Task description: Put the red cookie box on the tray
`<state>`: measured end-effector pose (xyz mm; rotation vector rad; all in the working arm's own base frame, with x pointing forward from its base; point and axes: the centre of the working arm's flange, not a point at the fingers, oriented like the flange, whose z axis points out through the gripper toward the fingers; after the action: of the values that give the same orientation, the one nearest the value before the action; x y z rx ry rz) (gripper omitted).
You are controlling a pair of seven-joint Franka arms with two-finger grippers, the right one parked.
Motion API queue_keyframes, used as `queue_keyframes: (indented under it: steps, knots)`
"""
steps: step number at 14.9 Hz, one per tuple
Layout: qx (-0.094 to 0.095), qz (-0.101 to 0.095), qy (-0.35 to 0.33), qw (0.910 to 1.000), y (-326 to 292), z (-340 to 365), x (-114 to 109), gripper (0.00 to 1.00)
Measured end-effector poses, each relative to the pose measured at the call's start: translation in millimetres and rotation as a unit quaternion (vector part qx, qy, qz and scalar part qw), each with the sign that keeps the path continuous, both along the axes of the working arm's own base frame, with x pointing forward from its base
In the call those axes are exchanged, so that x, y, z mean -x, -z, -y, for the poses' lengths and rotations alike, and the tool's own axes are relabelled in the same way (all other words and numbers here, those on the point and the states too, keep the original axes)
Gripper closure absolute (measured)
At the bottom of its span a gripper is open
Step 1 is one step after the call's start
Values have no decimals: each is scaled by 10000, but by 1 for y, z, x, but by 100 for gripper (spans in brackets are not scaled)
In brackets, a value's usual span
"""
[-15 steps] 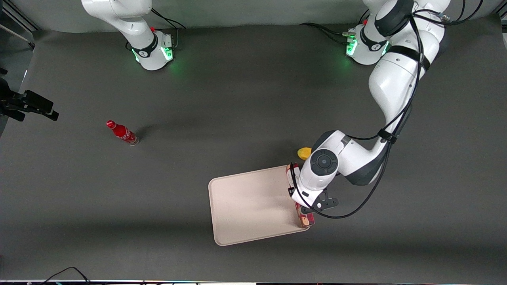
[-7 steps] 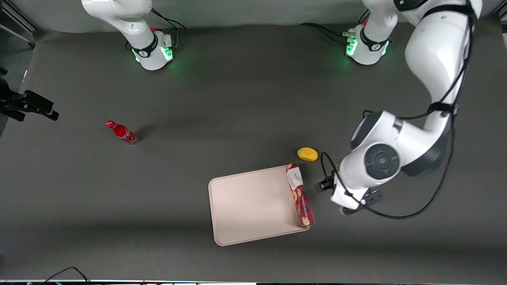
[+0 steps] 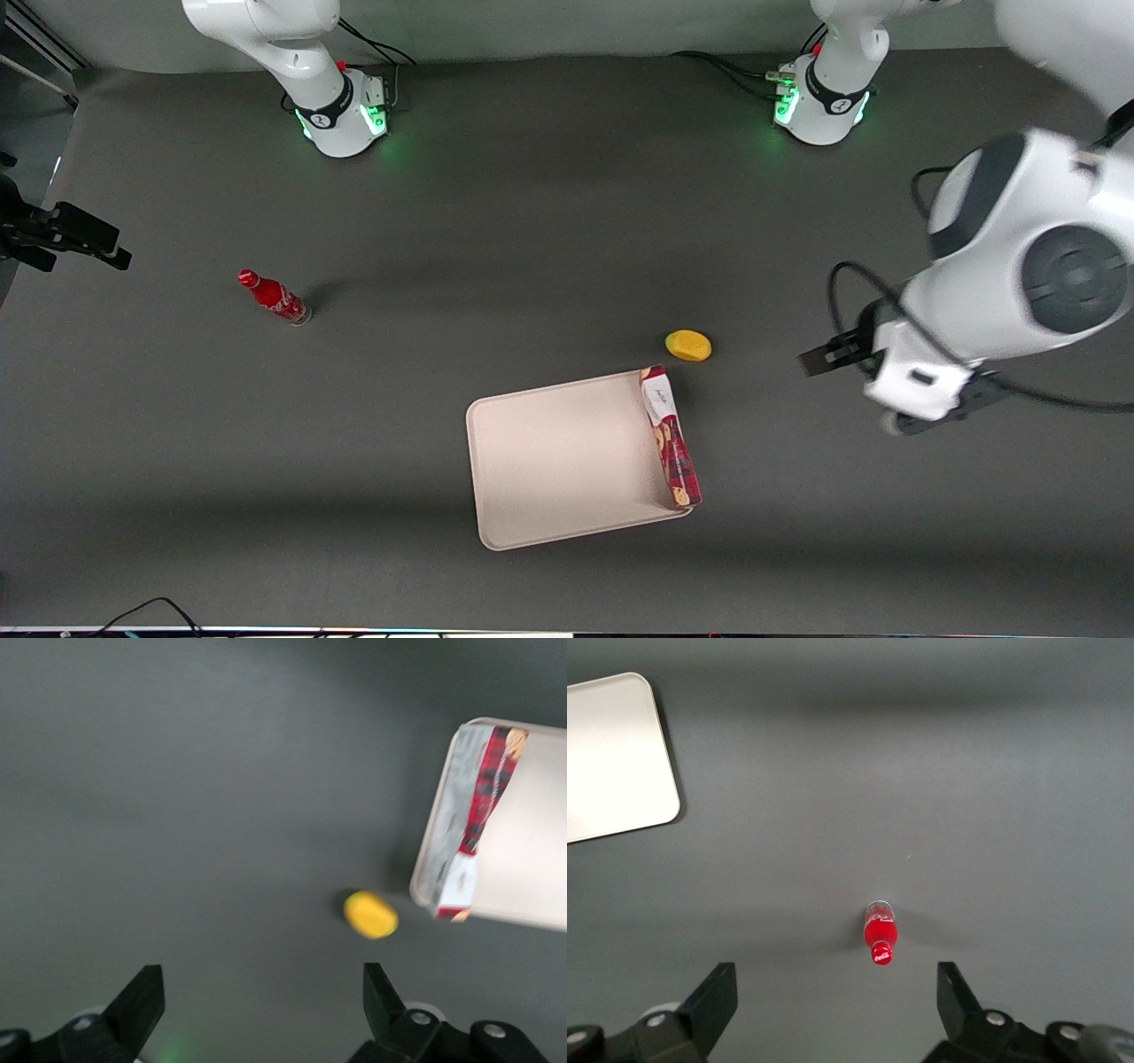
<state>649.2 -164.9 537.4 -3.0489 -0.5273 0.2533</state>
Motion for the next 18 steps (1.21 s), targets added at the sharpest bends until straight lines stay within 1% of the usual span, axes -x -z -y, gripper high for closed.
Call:
queue_keyframes:
  steps: [1,3,5,7,9,10,11,14,15,16,18]
  knots:
    - [-11,-53,179,9998,-22,-23,8,0]
    - [-31,-210,596,9980,-66,-80,33,0]
    - [-36,-260,990,9947,-102,-132,61,0]
    - [2,-287,1265,9915,-120,-172,91,0]
    - [117,-356,1382,9897,-124,-202,120,0]
    - [155,-356,1425,9890,-124,-209,133,0]
    - [160,-303,1464,9886,-123,-211,144,0]
    - [88,-4,1589,9873,-117,-200,176,0]
    - [89,97,1640,9864,-118,-194,182,0]
    - [111,204,1700,9852,-122,-187,185,0]
    - [130,361,1815,9826,-130,-175,181,0]
